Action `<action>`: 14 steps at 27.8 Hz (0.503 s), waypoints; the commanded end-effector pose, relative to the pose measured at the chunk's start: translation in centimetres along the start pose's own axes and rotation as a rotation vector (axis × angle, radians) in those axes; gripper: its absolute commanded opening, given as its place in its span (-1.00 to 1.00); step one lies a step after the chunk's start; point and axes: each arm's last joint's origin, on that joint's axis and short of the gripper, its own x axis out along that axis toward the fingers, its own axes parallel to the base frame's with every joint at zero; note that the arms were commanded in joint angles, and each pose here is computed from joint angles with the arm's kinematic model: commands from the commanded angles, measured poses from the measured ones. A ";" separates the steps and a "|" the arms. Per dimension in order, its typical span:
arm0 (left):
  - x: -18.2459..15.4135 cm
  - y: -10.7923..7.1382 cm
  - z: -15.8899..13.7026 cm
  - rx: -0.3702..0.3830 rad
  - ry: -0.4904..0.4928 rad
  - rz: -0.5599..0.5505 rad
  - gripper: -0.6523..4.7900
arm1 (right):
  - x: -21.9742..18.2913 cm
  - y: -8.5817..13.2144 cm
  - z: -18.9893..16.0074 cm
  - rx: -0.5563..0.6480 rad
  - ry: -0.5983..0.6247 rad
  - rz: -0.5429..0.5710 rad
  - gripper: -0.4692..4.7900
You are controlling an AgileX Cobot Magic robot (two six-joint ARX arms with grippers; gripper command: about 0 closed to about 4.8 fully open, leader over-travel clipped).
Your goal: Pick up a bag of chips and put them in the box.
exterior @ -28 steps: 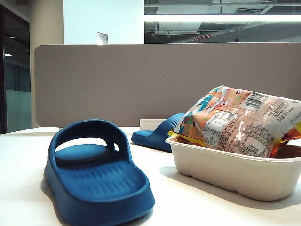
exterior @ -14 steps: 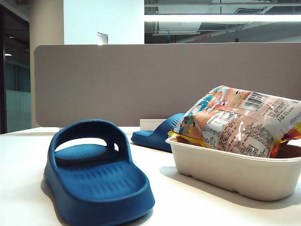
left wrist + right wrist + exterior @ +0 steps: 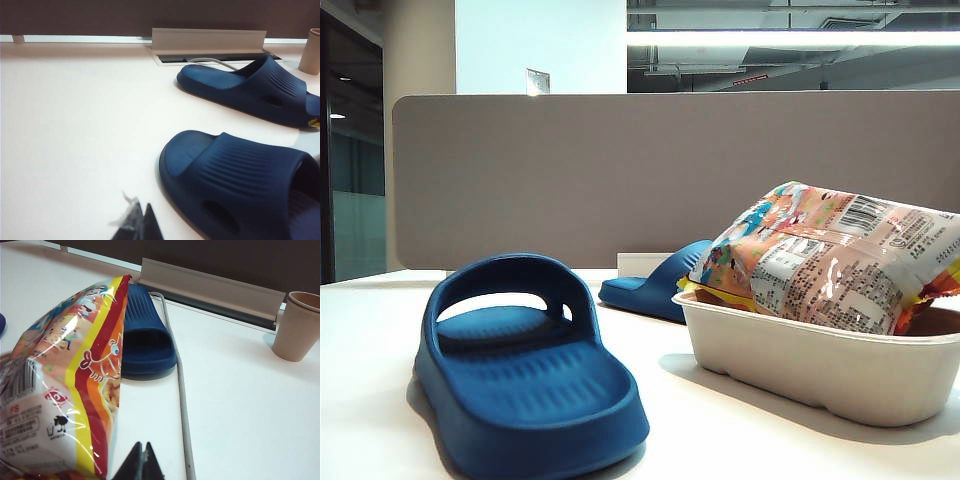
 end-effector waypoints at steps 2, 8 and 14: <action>0.0 0.0 0.1 0.003 -0.008 -0.001 -0.78 | 0.0 0.0 0.2 -0.008 -0.013 0.000 -0.82; 0.0 0.0 0.1 0.003 -0.008 -0.001 -0.78 | 0.0 0.0 0.2 -0.008 -0.013 0.000 -0.82; 0.0 0.0 0.1 0.003 -0.008 -0.001 -0.78 | 0.0 -0.1 0.3 -0.012 -0.023 -0.014 -0.82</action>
